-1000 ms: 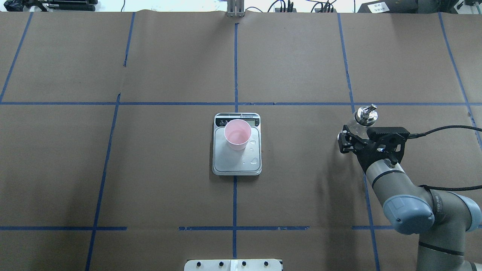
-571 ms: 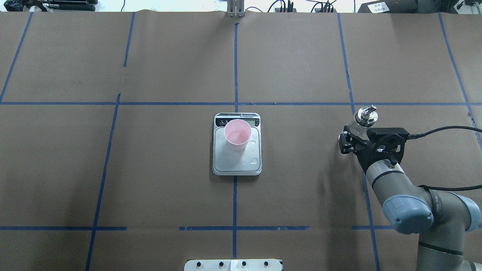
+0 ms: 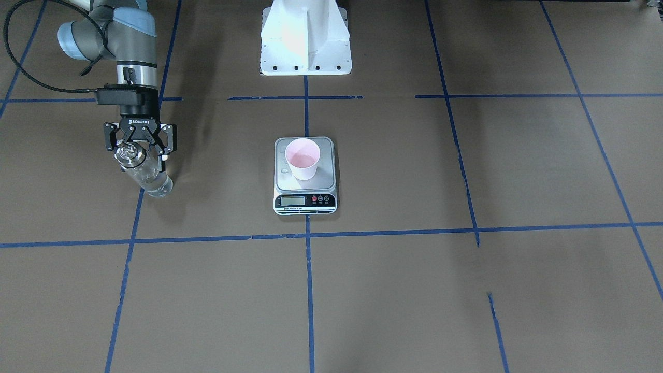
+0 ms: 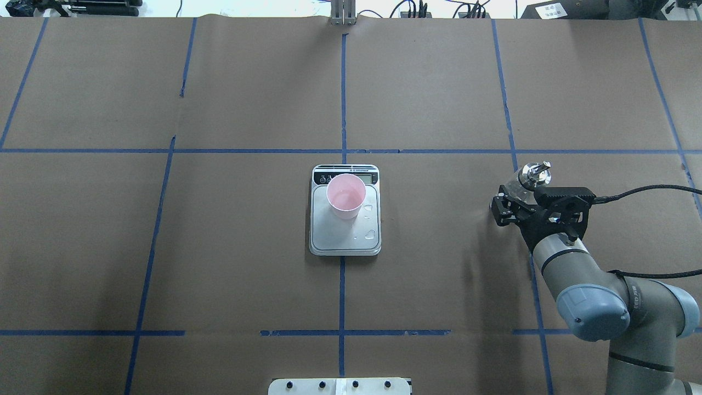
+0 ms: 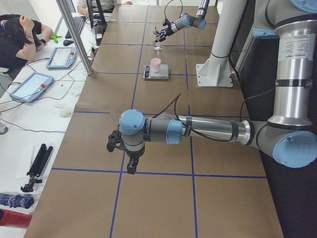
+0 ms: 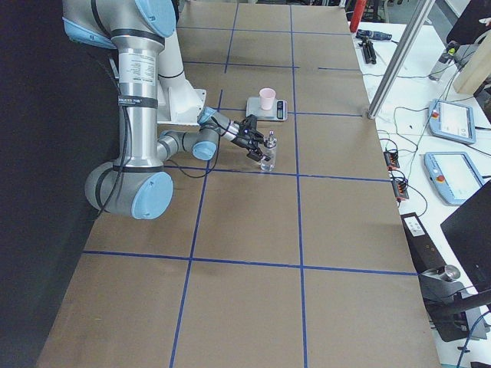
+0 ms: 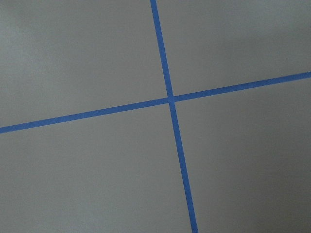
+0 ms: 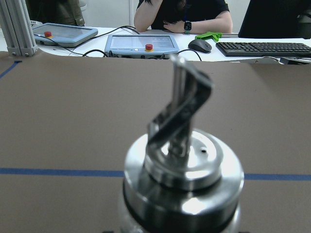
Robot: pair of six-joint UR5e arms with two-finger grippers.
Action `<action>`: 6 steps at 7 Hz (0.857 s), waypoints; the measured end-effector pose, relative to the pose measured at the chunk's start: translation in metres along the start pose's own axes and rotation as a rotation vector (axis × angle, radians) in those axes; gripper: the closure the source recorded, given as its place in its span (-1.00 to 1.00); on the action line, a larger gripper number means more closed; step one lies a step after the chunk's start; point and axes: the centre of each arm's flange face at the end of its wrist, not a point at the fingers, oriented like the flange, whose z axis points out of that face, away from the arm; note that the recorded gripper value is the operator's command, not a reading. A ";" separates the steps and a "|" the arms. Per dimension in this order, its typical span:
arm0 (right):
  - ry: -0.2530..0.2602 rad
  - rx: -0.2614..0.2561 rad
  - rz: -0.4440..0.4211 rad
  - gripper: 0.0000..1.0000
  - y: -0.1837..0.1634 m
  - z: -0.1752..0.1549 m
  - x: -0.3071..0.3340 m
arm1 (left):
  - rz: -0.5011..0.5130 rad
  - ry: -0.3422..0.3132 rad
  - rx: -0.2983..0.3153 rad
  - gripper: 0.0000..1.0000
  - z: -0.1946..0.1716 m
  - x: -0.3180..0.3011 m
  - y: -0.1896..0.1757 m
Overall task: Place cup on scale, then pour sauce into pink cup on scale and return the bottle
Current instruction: 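Lower the bottle onto the table with the right gripper and release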
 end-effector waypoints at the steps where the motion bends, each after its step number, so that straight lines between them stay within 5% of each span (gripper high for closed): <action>1: 0.000 0.000 0.001 -1.00 0.000 0.000 0.000 | 0.000 0.000 0.000 -1.00 0.000 0.000 0.000; 6: -0.035 -0.036 -0.022 -1.00 0.023 -0.013 -0.011 | 0.002 0.000 0.002 -1.00 -0.001 0.001 -0.002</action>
